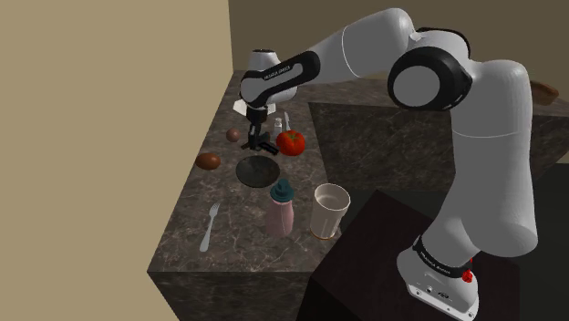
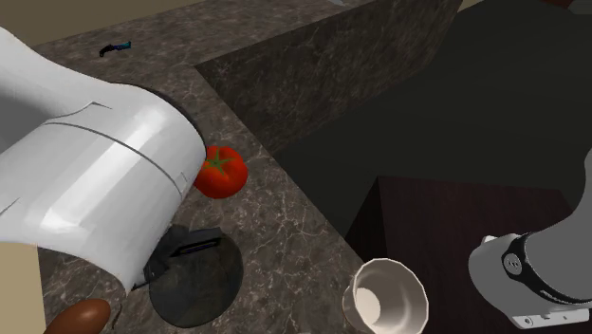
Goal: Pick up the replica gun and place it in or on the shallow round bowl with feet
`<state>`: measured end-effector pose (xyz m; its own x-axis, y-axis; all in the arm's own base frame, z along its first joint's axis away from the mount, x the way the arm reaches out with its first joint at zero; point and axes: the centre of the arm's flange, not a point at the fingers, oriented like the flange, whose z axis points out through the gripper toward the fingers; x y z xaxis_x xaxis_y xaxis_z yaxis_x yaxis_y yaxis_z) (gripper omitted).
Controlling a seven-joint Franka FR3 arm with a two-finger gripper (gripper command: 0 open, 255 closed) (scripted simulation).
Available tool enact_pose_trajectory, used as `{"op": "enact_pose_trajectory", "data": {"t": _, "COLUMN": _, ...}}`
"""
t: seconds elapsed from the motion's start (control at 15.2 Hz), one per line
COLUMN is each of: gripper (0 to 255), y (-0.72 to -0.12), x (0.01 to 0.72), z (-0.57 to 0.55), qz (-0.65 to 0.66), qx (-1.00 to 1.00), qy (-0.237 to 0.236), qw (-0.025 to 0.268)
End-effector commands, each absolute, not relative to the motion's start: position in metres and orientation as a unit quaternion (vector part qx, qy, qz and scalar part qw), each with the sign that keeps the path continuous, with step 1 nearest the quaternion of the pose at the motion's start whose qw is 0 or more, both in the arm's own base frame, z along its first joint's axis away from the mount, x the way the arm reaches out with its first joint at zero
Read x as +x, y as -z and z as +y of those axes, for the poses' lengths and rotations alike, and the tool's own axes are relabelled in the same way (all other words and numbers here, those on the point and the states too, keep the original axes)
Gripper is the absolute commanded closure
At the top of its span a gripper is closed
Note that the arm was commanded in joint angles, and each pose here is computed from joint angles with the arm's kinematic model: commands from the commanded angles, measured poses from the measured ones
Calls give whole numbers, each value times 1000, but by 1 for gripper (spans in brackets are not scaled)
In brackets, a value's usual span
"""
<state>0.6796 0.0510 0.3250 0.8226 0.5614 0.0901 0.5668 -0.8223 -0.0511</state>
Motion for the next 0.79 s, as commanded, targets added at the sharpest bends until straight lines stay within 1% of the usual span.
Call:
{"op": "enact_pose_trajectory", "data": {"t": 0.0, "gripper": 255, "y": -321, "x": 684, "z": 62, "qz": -295, "qx": -954, "qy": 36, "qw": 38}}
{"op": "enact_pose_trajectory", "data": {"t": 0.73, "gripper": 255, "y": -263, "x": 684, "z": 62, "qz": -295, "qx": -954, "qy": 36, "qw": 38}}
